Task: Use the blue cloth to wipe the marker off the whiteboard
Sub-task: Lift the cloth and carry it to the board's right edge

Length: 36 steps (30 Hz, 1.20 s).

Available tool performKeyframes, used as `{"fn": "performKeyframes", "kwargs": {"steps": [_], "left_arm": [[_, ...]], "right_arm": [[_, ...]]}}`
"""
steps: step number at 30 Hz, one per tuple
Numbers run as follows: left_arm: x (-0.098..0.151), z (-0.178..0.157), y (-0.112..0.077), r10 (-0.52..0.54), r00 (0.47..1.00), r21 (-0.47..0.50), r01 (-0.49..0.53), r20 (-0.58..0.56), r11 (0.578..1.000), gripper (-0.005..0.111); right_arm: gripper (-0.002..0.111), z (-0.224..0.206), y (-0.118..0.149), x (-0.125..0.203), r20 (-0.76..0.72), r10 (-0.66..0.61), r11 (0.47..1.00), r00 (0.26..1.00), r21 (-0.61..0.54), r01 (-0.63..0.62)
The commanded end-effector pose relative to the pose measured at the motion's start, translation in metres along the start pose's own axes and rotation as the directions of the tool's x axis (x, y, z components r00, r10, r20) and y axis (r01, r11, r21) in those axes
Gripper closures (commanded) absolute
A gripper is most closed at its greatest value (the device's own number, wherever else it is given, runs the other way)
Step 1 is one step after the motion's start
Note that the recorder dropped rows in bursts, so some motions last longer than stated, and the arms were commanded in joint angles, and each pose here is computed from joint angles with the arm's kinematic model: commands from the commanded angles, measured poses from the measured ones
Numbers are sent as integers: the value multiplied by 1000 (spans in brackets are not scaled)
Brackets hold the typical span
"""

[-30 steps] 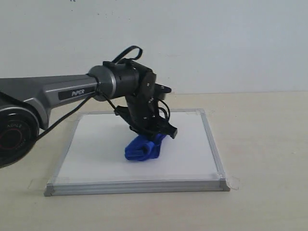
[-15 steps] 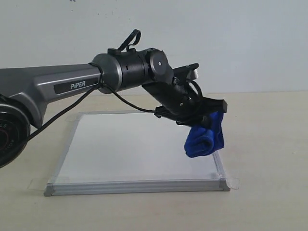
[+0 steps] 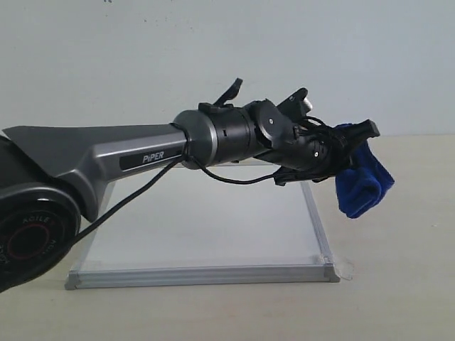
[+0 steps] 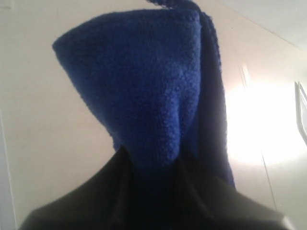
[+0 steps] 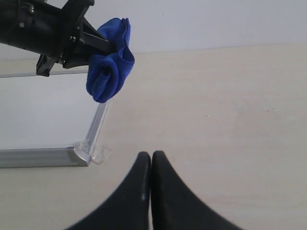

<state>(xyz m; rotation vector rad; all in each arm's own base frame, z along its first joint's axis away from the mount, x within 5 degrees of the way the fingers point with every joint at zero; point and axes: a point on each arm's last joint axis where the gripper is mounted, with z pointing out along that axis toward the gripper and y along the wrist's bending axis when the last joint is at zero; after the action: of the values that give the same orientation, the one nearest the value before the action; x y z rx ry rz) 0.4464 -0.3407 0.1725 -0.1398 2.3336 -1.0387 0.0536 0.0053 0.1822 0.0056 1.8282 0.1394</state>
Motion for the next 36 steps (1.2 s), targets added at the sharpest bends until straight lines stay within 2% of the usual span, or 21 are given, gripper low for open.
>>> {"fn": "performKeyframes", "kwargs": {"steps": [1, 16, 21, 25, 29, 36], "left_arm": [[2, 5, 1, -46, 998, 9, 46, 42, 999, 103], [12, 25, 24, -96, 994, -23, 97, 58, 995, 103], [11, 25, 39, -48, 999, -78, 48, 3, 996, 103], [10, 26, 48, -55, 998, -98, 53, -23, 994, 103], [20, 36, 60, -80, 996, -116, 75, -39, 990, 103], [22, 39, 60, -126, 992, -104, 122, -32, 987, 103]], "right_arm": [[108, 0, 0, -1, 13, 2, 1000, 1000, 1, -2], [108, 0, 0, -1, 13, 2, 1000, 1000, 1, -2], [108, 0, 0, -1, 13, 2, 1000, 1000, 1, -2], [108, 0, 0, -1, 13, 2, 1000, 1000, 1, -2], [108, 0, 0, -1, 13, 2, 1000, 1000, 1, -2], [108, 0, 0, -1, 13, 2, 1000, 1000, 1, -2]]}}
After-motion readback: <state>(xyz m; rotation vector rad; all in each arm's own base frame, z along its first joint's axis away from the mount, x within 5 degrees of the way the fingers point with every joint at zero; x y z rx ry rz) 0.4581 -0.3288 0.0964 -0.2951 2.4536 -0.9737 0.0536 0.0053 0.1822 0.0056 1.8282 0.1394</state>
